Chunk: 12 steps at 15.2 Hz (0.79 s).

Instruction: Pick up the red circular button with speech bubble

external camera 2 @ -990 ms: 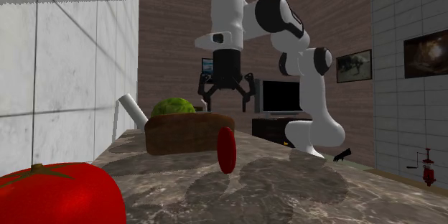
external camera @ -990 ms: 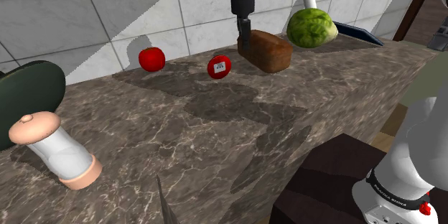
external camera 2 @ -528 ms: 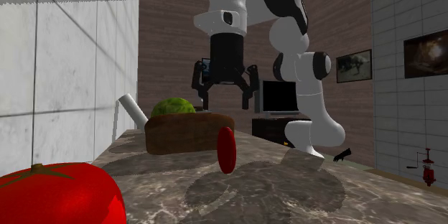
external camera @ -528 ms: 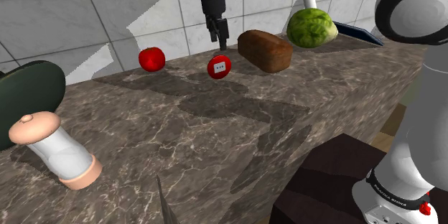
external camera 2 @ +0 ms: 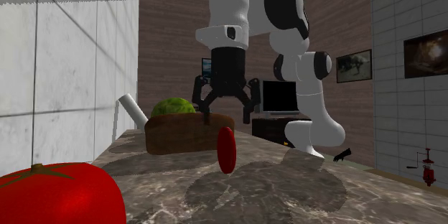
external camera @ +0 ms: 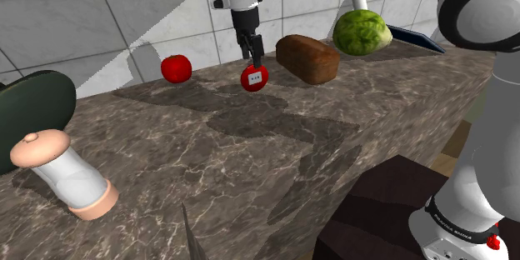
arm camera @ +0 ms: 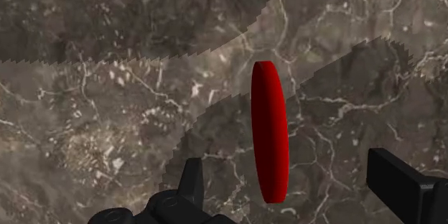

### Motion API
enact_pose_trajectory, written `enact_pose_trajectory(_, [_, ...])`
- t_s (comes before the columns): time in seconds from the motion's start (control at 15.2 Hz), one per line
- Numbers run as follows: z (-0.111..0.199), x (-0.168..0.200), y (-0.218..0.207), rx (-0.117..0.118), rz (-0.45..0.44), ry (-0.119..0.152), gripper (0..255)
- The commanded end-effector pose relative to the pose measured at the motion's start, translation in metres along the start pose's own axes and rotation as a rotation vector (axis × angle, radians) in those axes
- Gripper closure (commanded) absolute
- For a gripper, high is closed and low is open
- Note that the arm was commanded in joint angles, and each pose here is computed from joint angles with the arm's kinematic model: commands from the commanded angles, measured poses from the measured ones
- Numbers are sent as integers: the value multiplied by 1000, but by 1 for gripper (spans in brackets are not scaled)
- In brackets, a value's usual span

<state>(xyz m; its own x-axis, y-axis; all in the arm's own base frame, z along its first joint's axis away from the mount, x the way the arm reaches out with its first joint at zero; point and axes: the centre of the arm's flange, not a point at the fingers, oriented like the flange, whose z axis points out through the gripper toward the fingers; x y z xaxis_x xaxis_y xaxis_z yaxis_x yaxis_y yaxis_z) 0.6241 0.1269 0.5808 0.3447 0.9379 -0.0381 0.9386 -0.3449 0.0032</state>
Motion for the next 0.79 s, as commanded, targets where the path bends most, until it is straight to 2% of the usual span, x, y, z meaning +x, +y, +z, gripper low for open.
enact_pose_trajectory(0.0, [4, 0, 0, 0, 0, 0, 0])
enact_pose_trajectory(0.07, [5, 0, 0, 0, 0, 0, 255])
enact_pose_trajectory(0.73, [-1, 0, 0, 0, 0, 0, 255])
